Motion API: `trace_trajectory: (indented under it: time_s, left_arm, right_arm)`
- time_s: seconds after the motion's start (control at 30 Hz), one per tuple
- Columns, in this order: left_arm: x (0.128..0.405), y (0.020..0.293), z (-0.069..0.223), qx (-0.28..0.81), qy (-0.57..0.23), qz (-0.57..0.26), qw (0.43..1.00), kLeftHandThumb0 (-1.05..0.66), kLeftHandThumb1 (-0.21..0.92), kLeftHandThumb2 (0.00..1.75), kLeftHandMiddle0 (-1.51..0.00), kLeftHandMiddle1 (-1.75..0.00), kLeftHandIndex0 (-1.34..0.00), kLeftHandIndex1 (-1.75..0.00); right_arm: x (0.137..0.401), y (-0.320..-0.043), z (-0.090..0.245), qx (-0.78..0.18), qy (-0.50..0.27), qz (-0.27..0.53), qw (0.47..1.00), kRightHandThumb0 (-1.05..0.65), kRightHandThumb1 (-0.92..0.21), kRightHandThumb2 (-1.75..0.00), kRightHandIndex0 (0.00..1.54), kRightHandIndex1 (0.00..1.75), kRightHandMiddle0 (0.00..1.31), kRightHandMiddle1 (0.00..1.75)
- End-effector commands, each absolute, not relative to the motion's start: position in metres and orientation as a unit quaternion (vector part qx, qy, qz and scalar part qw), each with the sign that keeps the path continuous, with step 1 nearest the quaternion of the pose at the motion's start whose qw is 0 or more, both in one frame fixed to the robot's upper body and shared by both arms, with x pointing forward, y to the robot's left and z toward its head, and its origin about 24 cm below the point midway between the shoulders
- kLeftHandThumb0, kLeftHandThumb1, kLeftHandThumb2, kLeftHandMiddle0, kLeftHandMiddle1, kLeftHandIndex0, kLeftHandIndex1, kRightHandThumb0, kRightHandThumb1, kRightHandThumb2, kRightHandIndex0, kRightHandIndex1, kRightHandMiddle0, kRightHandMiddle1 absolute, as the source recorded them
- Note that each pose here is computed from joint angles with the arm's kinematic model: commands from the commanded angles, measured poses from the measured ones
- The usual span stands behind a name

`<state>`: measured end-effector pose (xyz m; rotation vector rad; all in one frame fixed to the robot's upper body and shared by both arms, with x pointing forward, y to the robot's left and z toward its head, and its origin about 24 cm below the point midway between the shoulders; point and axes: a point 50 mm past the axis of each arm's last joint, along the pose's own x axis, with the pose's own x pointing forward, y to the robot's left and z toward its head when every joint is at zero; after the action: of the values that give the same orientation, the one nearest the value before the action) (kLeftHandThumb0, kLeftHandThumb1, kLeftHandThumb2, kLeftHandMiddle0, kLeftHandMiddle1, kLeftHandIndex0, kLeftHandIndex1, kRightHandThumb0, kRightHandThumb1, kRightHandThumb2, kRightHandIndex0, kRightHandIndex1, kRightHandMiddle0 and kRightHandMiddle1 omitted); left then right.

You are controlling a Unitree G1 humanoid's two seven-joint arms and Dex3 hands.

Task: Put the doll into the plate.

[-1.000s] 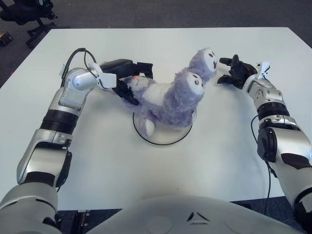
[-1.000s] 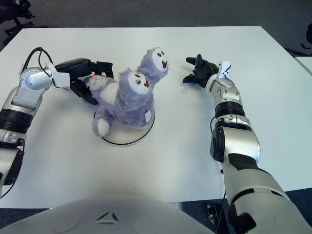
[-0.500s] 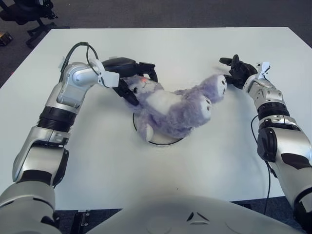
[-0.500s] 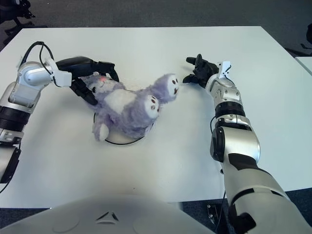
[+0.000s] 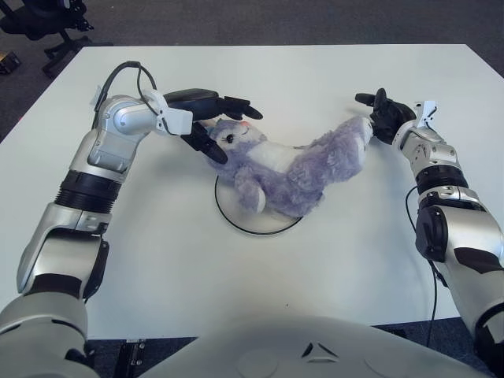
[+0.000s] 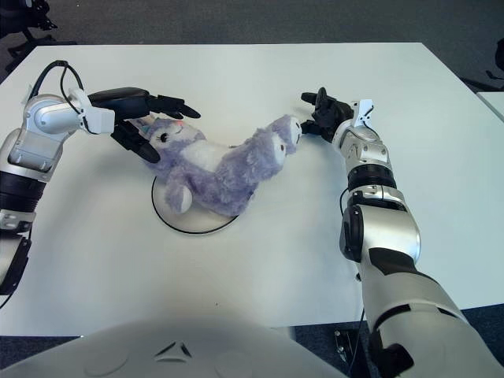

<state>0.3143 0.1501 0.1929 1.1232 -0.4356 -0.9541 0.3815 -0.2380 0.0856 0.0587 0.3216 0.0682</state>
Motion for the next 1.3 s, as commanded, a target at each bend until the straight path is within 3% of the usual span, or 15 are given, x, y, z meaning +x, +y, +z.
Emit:
trace_trajectory:
  time_s: [0.0,0.4,0.73,0.9,1.03,1.13,1.27]
  left_arm:
    - [0.312,0.151,0.193,0.496,-0.201,-0.433,0.726,-0.93,0.92,0.12,-0.5,-0.02,-0.38,-0.06]
    - [0.312,0.151,0.194,0.47,-0.222,-0.417,0.745,-0.98,0.92,0.21,-0.41,0.0,-0.33,-0.02]
    - [0.315,0.159,0.199,0.444,-0.239,-0.362,0.784,-1.05,0.92,0.38,-0.41,-0.02,-0.3,-0.02]
    - [0.32,0.179,0.211,0.429,-0.269,-0.295,0.81,-1.03,0.92,0.43,-0.7,-0.06,-0.29,-0.01]
    - [0.33,0.195,0.212,0.416,-0.274,-0.23,0.836,-1.01,0.92,0.42,-0.83,-0.09,-0.3,-0.02]
    - [0.338,0.206,0.212,0.359,-0.27,-0.191,0.873,-0.99,0.92,0.4,-0.87,-0.1,-0.31,-0.02]
    - [0.342,0.215,0.207,0.266,-0.265,-0.145,0.915,-0.88,0.92,0.38,-0.72,-0.03,-0.33,-0.02]
  right_arm:
    - [0.363,-0.239,0.045,0.042,0.242,0.024,0.969,-0.59,-0.92,-0.79,1.05,0.0,0.34,0.55]
    - [0.363,-0.239,0.044,0.04,0.242,0.023,0.969,-0.59,-0.92,-0.79,1.05,0.0,0.34,0.54]
    - [0.363,-0.239,0.044,0.04,0.243,0.022,0.969,-0.59,-0.92,-0.79,1.04,0.0,0.34,0.53]
    - [0.363,-0.239,0.043,0.041,0.242,0.022,0.969,-0.59,-0.92,-0.79,1.04,0.0,0.34,0.52]
    - [0.363,-0.239,0.043,0.041,0.242,0.021,0.969,-0.59,-0.92,-0.79,1.04,0.0,0.34,0.52]
    - [0.363,-0.239,0.043,0.041,0.242,0.02,0.969,-0.59,-0.92,-0.79,1.04,0.0,0.34,0.52]
    - [0.363,-0.24,0.042,0.041,0.243,0.02,0.969,-0.59,-0.92,-0.79,1.04,0.0,0.34,0.52]
